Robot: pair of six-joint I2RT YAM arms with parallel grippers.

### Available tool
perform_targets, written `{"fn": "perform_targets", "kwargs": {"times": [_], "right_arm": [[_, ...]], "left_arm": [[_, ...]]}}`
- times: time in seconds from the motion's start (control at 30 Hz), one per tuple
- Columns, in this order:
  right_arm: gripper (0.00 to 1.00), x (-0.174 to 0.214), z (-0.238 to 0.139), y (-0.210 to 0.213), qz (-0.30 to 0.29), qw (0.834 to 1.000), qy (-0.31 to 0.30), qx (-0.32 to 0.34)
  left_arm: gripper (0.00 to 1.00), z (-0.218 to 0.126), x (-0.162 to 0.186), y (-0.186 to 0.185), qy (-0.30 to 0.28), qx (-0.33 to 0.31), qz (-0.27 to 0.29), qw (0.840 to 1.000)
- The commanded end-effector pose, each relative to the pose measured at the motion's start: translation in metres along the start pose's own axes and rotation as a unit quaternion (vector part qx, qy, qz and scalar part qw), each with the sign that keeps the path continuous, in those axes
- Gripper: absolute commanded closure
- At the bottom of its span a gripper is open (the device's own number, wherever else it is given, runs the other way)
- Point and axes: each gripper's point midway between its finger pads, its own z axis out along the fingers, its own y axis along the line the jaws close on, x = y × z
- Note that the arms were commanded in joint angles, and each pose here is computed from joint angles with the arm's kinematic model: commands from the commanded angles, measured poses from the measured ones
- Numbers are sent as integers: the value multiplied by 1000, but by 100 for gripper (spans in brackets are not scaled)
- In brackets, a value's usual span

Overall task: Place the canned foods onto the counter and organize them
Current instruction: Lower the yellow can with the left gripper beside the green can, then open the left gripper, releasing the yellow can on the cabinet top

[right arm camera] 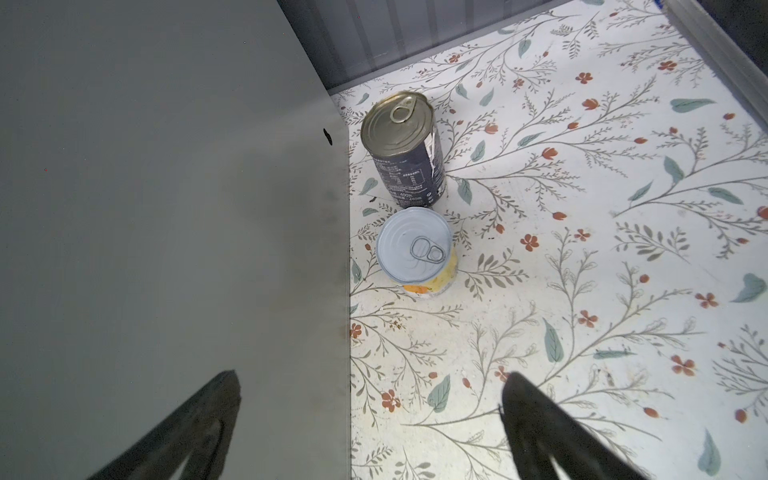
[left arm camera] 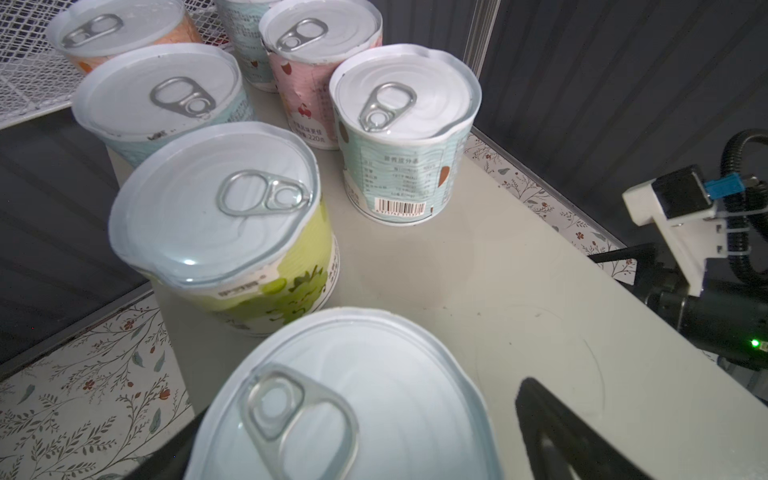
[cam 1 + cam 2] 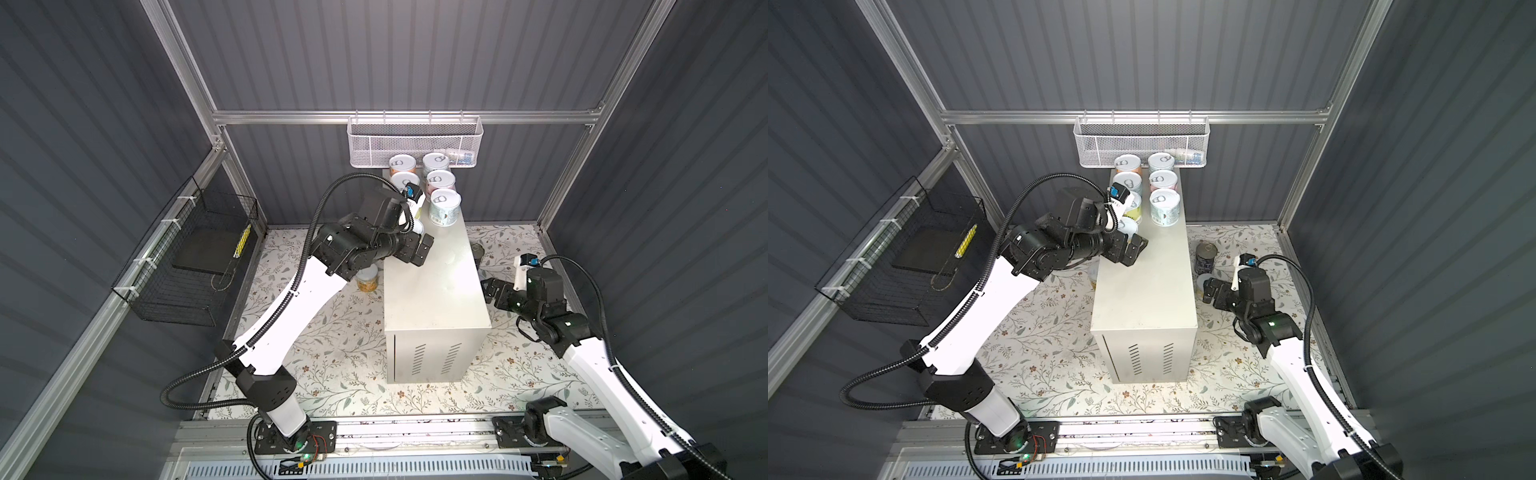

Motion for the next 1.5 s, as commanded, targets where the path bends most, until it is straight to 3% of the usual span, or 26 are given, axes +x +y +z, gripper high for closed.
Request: {"fn": "perform_targets", "kwargs": {"times": [0.0, 0.53, 0.9, 1.47], "right_arm": [[1, -7, -6, 1, -6, 1000, -10, 2], [1, -8, -6, 4, -4, 1000, -8, -6], [1, -8, -6, 4, -3, 1000, -7, -5], [1, -7, -3, 3, -5, 1000, -4, -2]], "left_arm": [[0, -10, -6, -3, -18, 4, 6, 1000], [1, -24, 15, 5, 4, -12, 17, 1000], [24, -35, 30, 6, 15, -9, 14, 1000], [34, -25, 33, 22, 15, -16, 2, 1000]]}}
